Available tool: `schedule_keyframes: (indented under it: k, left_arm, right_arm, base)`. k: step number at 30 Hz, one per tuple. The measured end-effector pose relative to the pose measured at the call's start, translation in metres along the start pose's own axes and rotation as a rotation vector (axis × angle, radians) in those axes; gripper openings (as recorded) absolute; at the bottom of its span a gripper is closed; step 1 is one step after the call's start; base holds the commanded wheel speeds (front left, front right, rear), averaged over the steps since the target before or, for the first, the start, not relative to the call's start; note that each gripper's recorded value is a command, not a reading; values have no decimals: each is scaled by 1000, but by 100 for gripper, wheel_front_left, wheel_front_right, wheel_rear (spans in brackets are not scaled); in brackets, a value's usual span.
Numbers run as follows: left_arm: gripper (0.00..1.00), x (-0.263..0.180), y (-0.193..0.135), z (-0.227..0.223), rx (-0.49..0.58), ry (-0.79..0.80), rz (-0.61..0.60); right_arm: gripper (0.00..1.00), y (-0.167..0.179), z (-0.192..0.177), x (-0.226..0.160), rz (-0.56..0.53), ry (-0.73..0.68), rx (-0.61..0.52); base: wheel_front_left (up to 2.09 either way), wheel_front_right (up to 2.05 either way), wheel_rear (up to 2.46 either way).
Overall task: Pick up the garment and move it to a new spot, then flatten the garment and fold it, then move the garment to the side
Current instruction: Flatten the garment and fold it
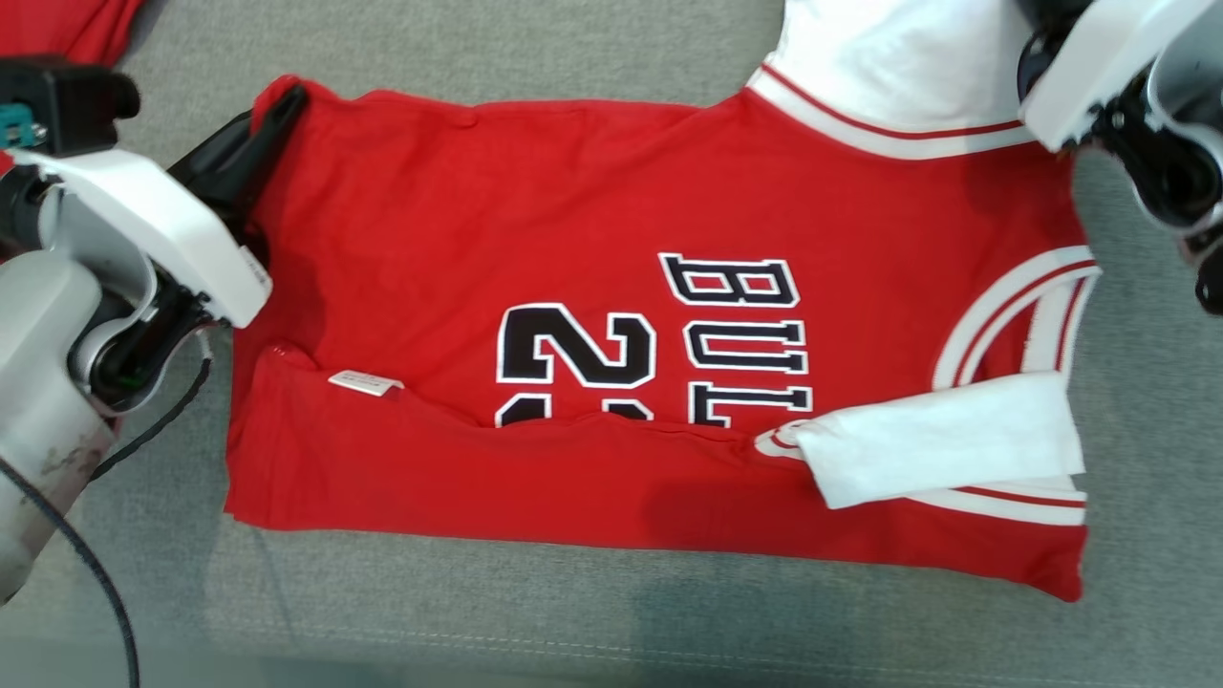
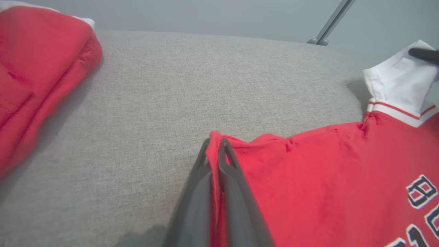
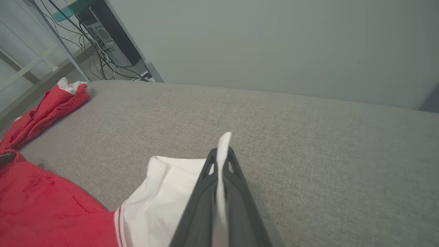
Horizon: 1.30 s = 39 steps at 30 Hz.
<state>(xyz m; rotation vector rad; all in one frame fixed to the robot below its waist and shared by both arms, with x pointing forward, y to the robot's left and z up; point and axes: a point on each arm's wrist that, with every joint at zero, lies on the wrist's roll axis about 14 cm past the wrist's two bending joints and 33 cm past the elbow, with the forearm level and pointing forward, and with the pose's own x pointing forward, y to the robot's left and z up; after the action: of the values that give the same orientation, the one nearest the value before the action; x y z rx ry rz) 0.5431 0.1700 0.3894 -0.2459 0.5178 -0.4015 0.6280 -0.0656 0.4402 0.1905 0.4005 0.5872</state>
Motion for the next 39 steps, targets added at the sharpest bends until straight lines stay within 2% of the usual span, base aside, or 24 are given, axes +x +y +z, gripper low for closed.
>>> schedule_keyframes:
  k: [10, 17, 30, 39]
  left_arm:
    - [0, -19, 4, -9, -33, 22, 19]
    - [0, -31, -5, -22, -45, 64, 0]
    - [0, -65, -16, -46, 17, 149, -33]
    - [0, -86, -19, -59, 69, 188, -37]
  right_arm:
    - [0, 15, -9, -72, 54, 74, 47]
    - [0, 23, -33, -114, 66, 149, 103]
    - [0, 59, -74, -160, 117, 222, 234]
    - [0, 76, -87, -180, 131, 227, 298]
  base:
    - [0, 0, 0]
    - [0, 0, 0]
    - [0, 0, 0]
    - [0, 0, 0]
